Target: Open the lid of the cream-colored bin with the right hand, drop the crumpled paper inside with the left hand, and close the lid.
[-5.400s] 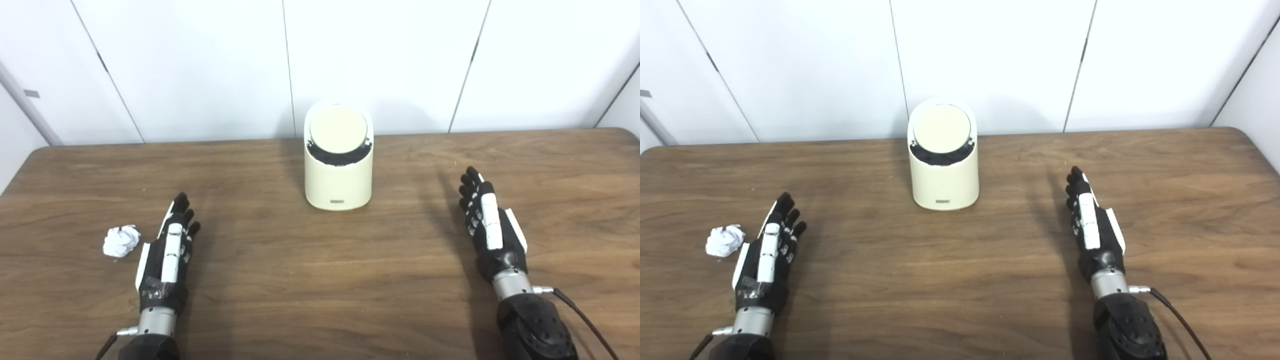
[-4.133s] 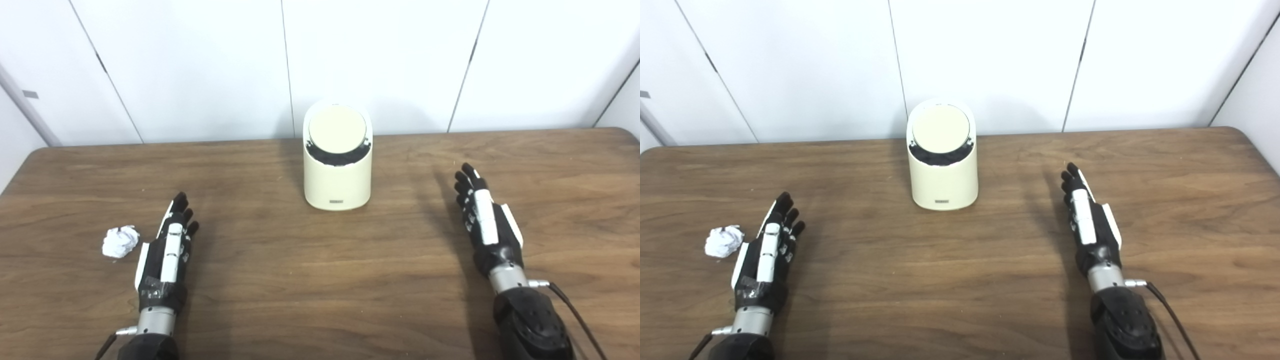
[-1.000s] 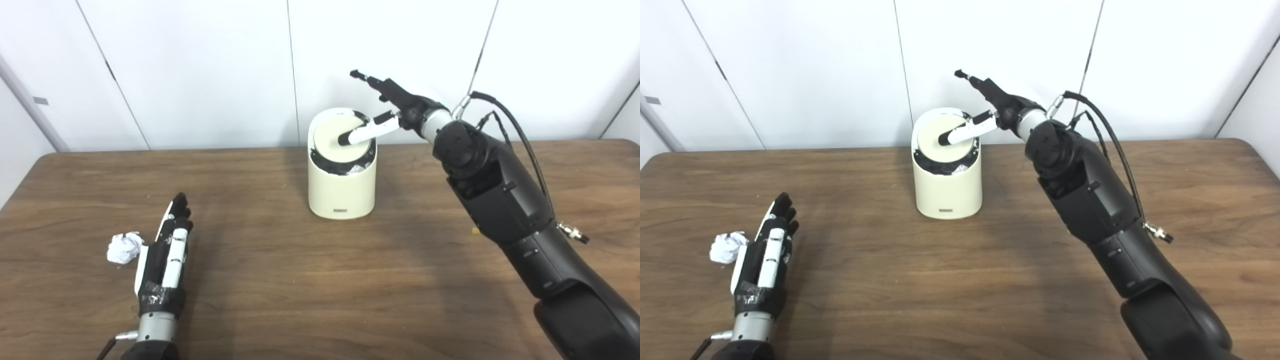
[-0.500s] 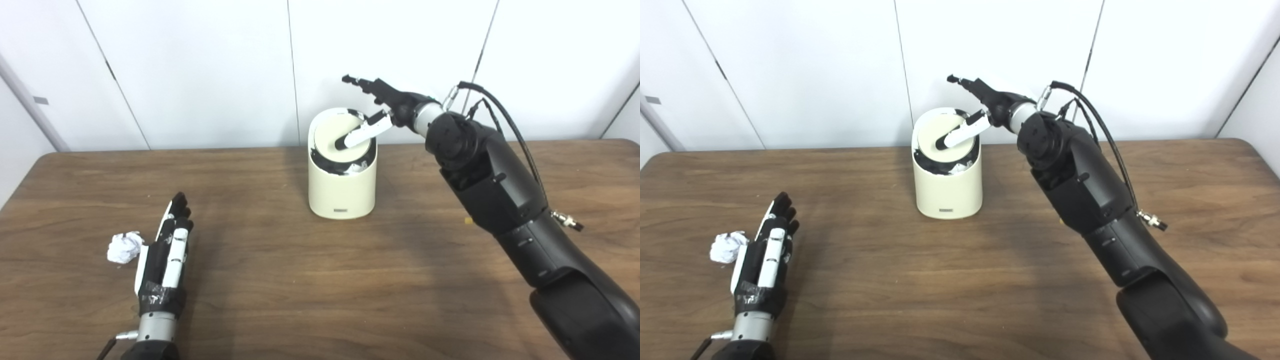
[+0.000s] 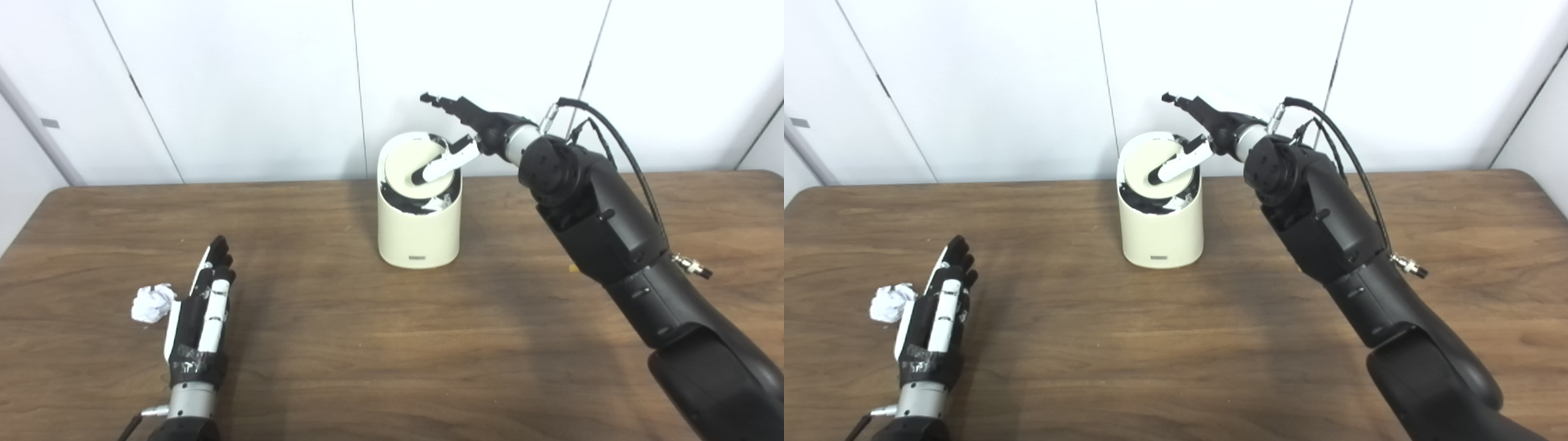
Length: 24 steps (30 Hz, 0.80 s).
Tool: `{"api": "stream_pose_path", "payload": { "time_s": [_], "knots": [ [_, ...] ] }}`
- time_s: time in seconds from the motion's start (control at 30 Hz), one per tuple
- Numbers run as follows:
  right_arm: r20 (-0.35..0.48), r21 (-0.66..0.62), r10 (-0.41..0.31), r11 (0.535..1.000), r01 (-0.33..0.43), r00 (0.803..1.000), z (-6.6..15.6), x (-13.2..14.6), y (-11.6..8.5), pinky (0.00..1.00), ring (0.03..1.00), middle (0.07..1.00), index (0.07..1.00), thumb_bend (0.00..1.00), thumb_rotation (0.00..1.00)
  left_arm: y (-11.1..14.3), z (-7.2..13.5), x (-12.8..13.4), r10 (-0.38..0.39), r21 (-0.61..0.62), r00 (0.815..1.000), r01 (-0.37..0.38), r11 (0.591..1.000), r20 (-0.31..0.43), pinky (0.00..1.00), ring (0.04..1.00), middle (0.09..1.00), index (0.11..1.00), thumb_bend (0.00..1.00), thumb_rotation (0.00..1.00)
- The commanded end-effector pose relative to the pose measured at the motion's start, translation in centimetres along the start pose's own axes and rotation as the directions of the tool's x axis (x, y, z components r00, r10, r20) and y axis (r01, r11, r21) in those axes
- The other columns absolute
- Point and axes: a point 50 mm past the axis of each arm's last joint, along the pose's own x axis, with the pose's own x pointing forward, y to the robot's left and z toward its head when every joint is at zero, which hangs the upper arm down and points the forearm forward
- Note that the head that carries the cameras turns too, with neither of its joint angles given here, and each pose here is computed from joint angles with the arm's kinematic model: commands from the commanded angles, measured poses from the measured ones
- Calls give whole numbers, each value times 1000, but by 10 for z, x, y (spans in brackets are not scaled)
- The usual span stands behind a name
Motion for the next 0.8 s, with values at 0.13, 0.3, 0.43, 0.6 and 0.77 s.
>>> {"api": "stream_pose_path", "payload": {
  "time_s": [0.13, 0.3, 0.43, 0.6, 0.77],
  "knots": [
    [36, -24, -60, 998, 61, 998, 14, 1, -22, 884, 931, 938, 937, 934, 412, -4, -24, -15, 12, -25, 997, -13, 1000, -76, 1000, 1000, 992, 981, 417, 745],
    [28, -25, -49, 998, 50, 998, 11, 1, -18, 901, 941, 946, 940, 930, 418, -5, -23, -15, 17, -38, 997, -19, 999, -72, 1000, 999, 989, 973, 416, 725],
    [22, -30, -38, 999, 39, 999, 8, 2, -16, 919, 950, 952, 942, 921, 415, -4, -24, -15, 10, -31, 998, -12, 999, -68, 1000, 1000, 995, 977, 407, 745],
    [22, -34, -30, 999, 31, 999, 5, 3, -12, 916, 956, 954, 941, 923, 411, -4, -23, -14, 12, -31, 998, -14, 999, -69, 1000, 998, 991, 970, 448, 744],
    [15, -30, -27, 999, 27, 1000, 2, 4, -8, 915, 957, 956, 939, 920, 401, -5, -22, -15, 14, -30, 998, -16, 999, -68, 1000, 999, 992, 972, 434, 735]
  ]
}}
